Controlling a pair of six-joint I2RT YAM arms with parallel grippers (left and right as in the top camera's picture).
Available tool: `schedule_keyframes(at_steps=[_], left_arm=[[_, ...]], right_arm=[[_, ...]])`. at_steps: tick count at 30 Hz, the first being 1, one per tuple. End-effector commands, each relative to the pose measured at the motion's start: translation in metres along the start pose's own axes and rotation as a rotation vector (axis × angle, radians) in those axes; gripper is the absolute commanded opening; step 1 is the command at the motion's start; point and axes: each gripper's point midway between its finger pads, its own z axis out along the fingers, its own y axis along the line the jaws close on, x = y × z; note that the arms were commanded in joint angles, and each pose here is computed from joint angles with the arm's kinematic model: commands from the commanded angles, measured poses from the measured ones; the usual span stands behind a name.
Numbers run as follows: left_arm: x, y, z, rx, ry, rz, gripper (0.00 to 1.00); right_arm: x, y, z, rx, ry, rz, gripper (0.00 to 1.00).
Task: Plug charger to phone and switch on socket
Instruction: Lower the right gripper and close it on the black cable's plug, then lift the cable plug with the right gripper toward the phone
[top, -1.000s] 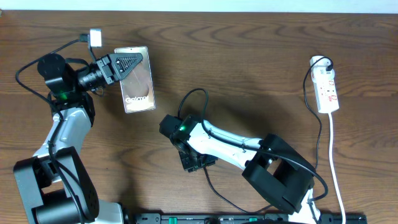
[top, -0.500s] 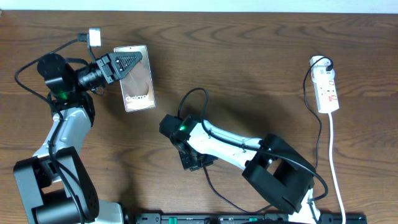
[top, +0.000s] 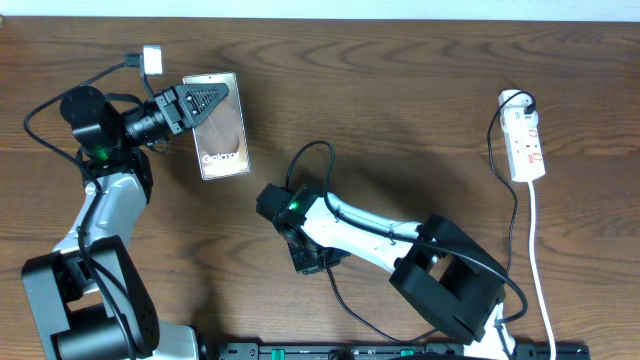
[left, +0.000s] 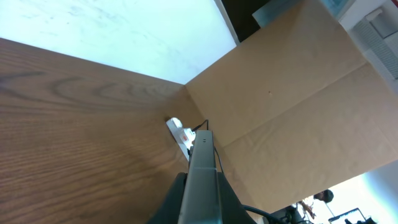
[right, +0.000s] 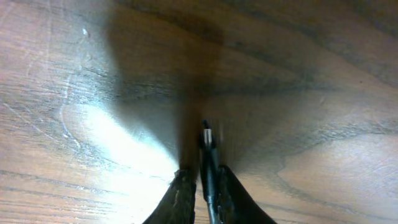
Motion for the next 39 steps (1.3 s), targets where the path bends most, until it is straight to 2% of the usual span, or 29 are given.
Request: schedule_keyframes(at_steps=[1, 4, 16, 22, 27, 34, 39], left_arm=[[-0.012, -0.012, -0.001, 0.003, -0.015, 0.057, 0.08], [-0.012, -0.012, -0.001, 0.004, -0.015, 0.057, 0.07], [-0.015, -0.009, -0.003, -0.01, -0.035, 0.059, 0.07], [-0.027, -0.001, -0.02, -0.052, -0.088, 0.058, 0.07], [-0.03, 0.001, -0.027, -0.061, -0.099, 0.054, 0.07], [-0.03, 0.001, -0.027, -0.062, -0.1, 0.055, 0.08], [-0.03, 0.002, -0.027, -0.062, -0.1, 0.055, 0.07]], right_arm=[[-0.004, -0.004, 0.006, 0.025, -0.005, 0.004, 0.08], [-0.004, -0.004, 0.006, 0.025, -0.005, 0.004, 0.01], [-0.006, -0.004, 0.0, -0.009, 0.011, -0.022, 0.01], [-0.028, -0.018, -0.016, -0.086, -0.021, 0.001, 0.01], [-0.056, -0.004, -0.041, -0.377, -0.052, -0.05, 0.01], [-0.086, 0.023, -0.103, -0.901, -0.169, -0.266, 0.01], [-0.094, 0.023, -0.137, -1.097, -0.293, -0.437, 0.01]])
